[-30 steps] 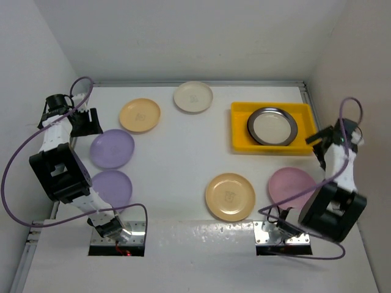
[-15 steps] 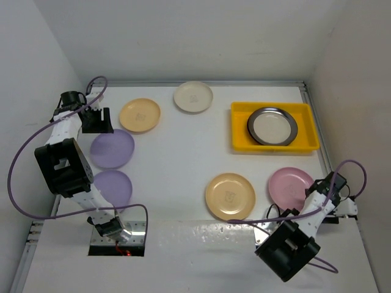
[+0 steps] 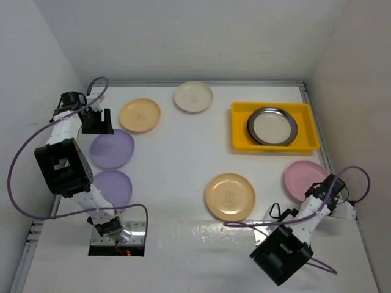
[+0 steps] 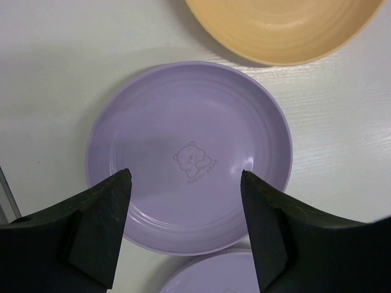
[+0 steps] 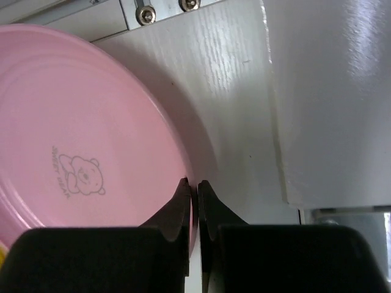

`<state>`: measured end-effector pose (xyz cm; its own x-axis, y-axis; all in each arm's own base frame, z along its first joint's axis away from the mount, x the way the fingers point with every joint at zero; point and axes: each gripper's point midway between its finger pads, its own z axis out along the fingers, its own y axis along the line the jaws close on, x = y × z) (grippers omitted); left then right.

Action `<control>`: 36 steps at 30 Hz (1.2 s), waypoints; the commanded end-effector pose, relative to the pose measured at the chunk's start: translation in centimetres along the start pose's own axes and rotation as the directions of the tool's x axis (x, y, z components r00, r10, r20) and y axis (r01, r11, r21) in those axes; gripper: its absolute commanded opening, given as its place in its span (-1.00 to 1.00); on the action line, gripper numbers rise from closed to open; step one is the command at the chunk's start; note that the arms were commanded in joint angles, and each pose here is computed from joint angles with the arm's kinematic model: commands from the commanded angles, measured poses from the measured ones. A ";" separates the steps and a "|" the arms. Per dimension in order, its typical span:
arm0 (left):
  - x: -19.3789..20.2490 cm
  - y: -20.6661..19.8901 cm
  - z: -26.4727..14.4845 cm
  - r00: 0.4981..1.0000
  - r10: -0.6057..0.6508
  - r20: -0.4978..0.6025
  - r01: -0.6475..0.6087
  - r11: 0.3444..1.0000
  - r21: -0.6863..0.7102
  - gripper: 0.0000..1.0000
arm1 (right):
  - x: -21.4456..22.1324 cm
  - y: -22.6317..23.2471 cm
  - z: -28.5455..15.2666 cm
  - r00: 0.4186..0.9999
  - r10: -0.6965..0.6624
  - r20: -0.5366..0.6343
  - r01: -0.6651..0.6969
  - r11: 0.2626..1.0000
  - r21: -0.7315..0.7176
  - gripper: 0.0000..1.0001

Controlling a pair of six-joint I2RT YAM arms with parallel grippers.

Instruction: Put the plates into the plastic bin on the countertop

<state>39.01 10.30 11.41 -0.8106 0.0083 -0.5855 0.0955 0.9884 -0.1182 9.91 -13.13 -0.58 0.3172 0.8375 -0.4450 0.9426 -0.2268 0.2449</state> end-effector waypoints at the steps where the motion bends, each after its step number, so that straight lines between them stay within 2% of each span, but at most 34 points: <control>1: -2.2 -0.1 -1.9 0.997 0.036 0.071 -0.036 0.999 0.001 0.49 | 0.7 -2.8 -0.9 0.996 0.087 0.005 -0.087 0.990 0.107 -1.00; 6: -3.0 -0.2 -2.0 0.995 0.041 0.088 -0.042 0.999 0.015 0.49 | -3.7 1.0 -4.9 0.976 0.189 0.110 -0.186 0.982 -0.040 -1.00; 7: -3.0 -0.2 -2.0 0.995 0.041 0.088 -0.042 0.999 0.015 0.49 | -5.8 3.2 -7.2 0.968 0.209 0.141 -0.192 0.974 -0.124 -1.00; 10: -3.8 -0.2 -2.4 0.994 0.039 0.107 -0.040 0.999 0.009 0.49 | -8.3 7.7 -11.4 0.971 0.203 0.129 -0.156 0.940 -0.304 -1.00; 12: -4.2 -0.1 -2.6 0.993 0.034 0.116 -0.035 0.999 0.006 0.49 | -8.8 10.8 -13.8 0.975 0.209 0.079 -0.156 0.888 -0.432 -1.00; 13: -4.9 0.2 -2.7 0.992 0.027 0.125 -0.026 1.000 -0.006 0.49 | -7.7 12.6 -15.1 0.986 0.170 -0.004 -0.148 0.848 -0.509 -1.00; 14: -4.9 0.2 -2.7 0.992 0.027 0.125 -0.026 1.000 -0.006 0.49 | -7.7 13.5 -15.4 0.986 0.167 -0.016 -0.150 0.835 -0.530 -1.00; 15: -5.4 0.2 -2.9 0.990 0.022 0.137 -0.021 1.000 -0.009 0.49 | -8.1 15.6 -16.3 0.988 0.149 -0.030 -0.137 0.788 -0.600 -1.00; 16: -5.4 0.2 -2.9 0.990 0.022 0.137 -0.020 1.000 -0.009 0.49 | -6.2 17.0 -16.7 0.995 0.052 -0.088 -0.096 0.765 -0.637 -1.00; 18: -5.9 -0.1 -3.0 0.989 0.022 0.145 -0.021 1.000 -0.006 0.49 | -5.8 19.5 -16.5 0.997 -0.029 -0.072 -0.028 0.735 -0.678 -1.00; 19: -5.8 0.1 -3.1 0.990 0.022 0.141 -0.019 1.000 -0.020 0.49 | -3.8 21.5 -18.3 0.990 -0.131 -0.060 0.046 0.681 -0.731 -1.00; 20: -5.8 0.1 -3.1 0.990 0.012 0.141 -0.010 1.000 -0.019 0.49 | -2.2 22.4 -15.5 0.969 -0.243 -0.043 0.151 0.720 -0.677 -1.00; 21: -5.7 0.3 -3.1 0.991 0.012 0.137 -0.008 0.999 -0.034 0.49 | 1.0 23.6 -16.4 0.930 -0.367 -0.012 0.254 0.668 -0.700 -1.00; 23: -5.9 0.9 -3.3 0.991 0.015 0.136 -0.007 0.998 -0.064 0.49 | 2.1 26.1 -14.6 0.864 -0.497 0.080 0.429 0.645 -0.632 -1.00; 24: -5.9 0.9 -3.3 0.991 0.015 0.136 -0.007 0.998 -0.064 0.49 | 2.9 26.7 -14.5 0.843 -0.528 0.101 0.469 0.632 -0.617 -1.00; 25: -5.8 1.1 -3.3 0.991 0.015 0.132 -0.005 0.997 -0.077 0.49 | 2.9 28.6 -14.9 0.844 -0.520 0.129 0.470 0.603 -0.644 -1.00; 26: -5.8 1.3 -3.3 0.992 0.015 0.129 -0.003 0.996 -0.089 0.49 | 4.5 29.3 -13.0 0.824 -0.561 0.078 0.471 0.603 -0.644 -1.00; 29: -5.4 1.9 -3.0 0.994 0.010 0.111 0.003 0.993 -0.116 0.49 | 5.0 32.9 -12.2 0.825 -0.556 0.102 0.467 0.569 -0.677 -1.00; 30: -5.4 1.9 -3.0 0.994 0.010 0.110 0.003 0.993 -0.116 0.49 | 5.6 33.7 -10.1 0.804 -0.586 0.102 0.504 0.580 -0.640 -1.00; 32: -4.7 2.2 -2.6 0.996 -0.009 0.090 0.020 0.992 -0.128 0.49 | 5.4 34.7 -10.0 0.779 -0.614 0.124 0.549 0.574 -0.607 -1.00; 33: -4.6 2.3 -2.2 0.997 -0.012 0.082 0.022 0.992 -0.126 0.49 | 6.3 34.3 -7.5 0.751 -0.652 0.103 0.587 0.588 -0.556 -1.00; 34: -4.6 2.2 -2.2 0.996 -0.021 0.083 0.031 0.992 -0.125 0.49 | 6.4 33.9 -6.8 0.744 -0.662 0.087 0.598 0.602 -0.529 -1.00; 36: -4.1 2.4 -1.9 0.998 -0.029 0.063 0.037 0.991 -0.128 0.49 | 8.2 33.9 -5.5 0.707 -0.705 0.053 0.617 0.578 -0.534 -1.00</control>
<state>40.95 12.37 14.73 -0.7766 -0.0117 -0.6299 0.0215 0.9988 -0.0450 42.17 -11.23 8.52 -0.3909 0.7718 -0.5015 0.7243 0.5942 0.3499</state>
